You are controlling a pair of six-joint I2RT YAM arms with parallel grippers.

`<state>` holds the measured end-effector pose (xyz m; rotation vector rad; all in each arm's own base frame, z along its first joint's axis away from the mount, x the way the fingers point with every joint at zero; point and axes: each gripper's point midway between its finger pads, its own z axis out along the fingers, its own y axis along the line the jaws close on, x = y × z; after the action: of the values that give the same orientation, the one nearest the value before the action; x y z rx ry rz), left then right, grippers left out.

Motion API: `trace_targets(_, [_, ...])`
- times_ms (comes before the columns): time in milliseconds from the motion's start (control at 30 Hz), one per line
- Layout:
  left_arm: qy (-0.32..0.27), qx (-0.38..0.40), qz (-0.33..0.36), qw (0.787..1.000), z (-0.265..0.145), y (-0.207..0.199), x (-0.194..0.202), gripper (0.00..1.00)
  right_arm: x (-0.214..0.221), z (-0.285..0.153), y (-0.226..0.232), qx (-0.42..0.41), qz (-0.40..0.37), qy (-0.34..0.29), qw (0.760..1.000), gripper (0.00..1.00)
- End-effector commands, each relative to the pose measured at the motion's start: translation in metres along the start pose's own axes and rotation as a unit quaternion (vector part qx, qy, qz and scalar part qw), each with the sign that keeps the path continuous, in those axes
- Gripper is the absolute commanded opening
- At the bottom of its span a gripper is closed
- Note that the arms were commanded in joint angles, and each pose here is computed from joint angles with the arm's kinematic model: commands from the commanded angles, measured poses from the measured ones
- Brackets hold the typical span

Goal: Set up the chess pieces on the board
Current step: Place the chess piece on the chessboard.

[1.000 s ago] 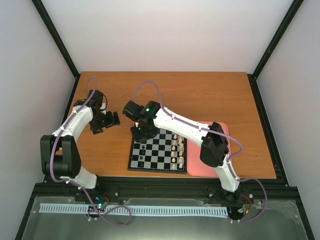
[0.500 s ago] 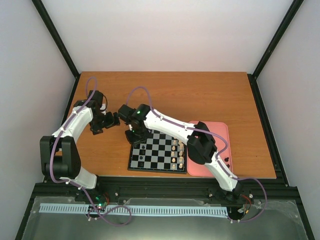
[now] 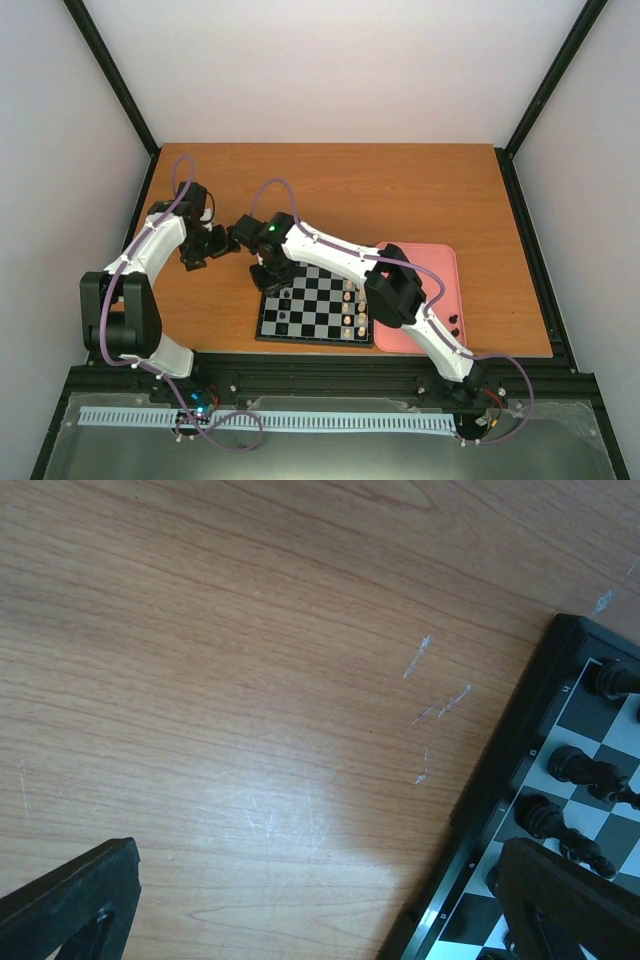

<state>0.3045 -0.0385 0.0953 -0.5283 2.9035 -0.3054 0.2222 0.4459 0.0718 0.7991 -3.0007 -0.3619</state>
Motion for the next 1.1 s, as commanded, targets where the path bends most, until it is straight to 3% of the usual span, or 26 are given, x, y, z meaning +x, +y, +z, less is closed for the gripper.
trace_targets(0, [-0.011,0.01,0.005,1.0,-0.007,-0.005,-0.002,1.0,-0.008,-0.004,0.0,0.003,-0.002,-0.013,1.0,0.05])
trace_targets(1067, [0.0,0.007,0.003,1.0,0.003,-0.007,-0.007,1.0,-0.015,0.012,-0.016,0.024,-0.007,0.004,1.0,0.08])
